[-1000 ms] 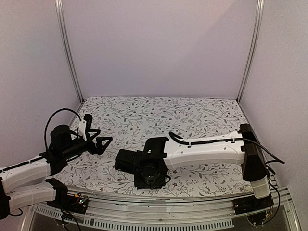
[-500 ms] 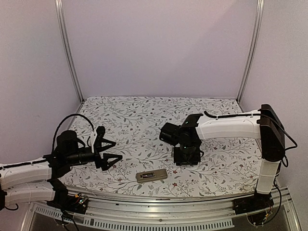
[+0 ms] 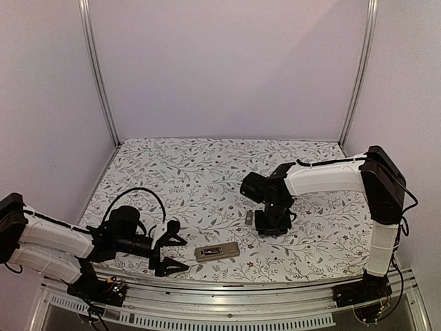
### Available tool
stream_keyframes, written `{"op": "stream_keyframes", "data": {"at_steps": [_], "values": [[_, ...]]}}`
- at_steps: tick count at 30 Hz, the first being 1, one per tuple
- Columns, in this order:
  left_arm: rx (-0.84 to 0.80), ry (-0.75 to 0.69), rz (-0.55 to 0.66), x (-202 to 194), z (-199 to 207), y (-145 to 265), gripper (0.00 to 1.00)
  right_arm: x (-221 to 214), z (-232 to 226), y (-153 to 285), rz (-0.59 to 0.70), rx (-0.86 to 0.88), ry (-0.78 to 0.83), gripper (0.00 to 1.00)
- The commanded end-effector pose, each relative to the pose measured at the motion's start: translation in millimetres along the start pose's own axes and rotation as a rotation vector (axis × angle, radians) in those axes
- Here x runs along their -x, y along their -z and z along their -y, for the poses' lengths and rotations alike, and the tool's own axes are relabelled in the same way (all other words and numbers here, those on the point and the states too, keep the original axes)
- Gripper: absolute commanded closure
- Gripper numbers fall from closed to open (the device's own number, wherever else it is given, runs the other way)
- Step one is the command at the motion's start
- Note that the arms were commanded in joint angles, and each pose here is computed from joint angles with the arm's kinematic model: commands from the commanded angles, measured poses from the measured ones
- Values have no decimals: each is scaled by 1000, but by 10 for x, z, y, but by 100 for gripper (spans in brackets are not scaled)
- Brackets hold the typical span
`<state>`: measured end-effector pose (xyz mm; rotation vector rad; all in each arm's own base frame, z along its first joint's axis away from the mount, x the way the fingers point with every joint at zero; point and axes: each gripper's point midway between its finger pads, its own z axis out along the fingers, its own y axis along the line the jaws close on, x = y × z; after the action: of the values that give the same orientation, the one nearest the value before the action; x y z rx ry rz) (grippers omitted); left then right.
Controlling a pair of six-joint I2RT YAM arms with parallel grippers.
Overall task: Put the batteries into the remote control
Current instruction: Place the battery at the center of the board.
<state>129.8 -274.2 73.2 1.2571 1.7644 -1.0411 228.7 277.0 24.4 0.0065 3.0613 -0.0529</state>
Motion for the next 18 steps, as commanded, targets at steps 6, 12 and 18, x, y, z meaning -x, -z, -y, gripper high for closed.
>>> {"op": "stream_keyframes", "data": {"at_steps": [6, 12, 18], "values": [[69, -17, -94, -267, -71, -300, 4, -158, -156, -273, -117, 45, 59, 69], [128, -32, -75, -274, -201, -347, 4, -141, -200, -261, -124, 50, 67, 45], [123, -86, -57, -261, -210, -374, 5, -106, -234, -198, -115, 59, 71, 32]]}}
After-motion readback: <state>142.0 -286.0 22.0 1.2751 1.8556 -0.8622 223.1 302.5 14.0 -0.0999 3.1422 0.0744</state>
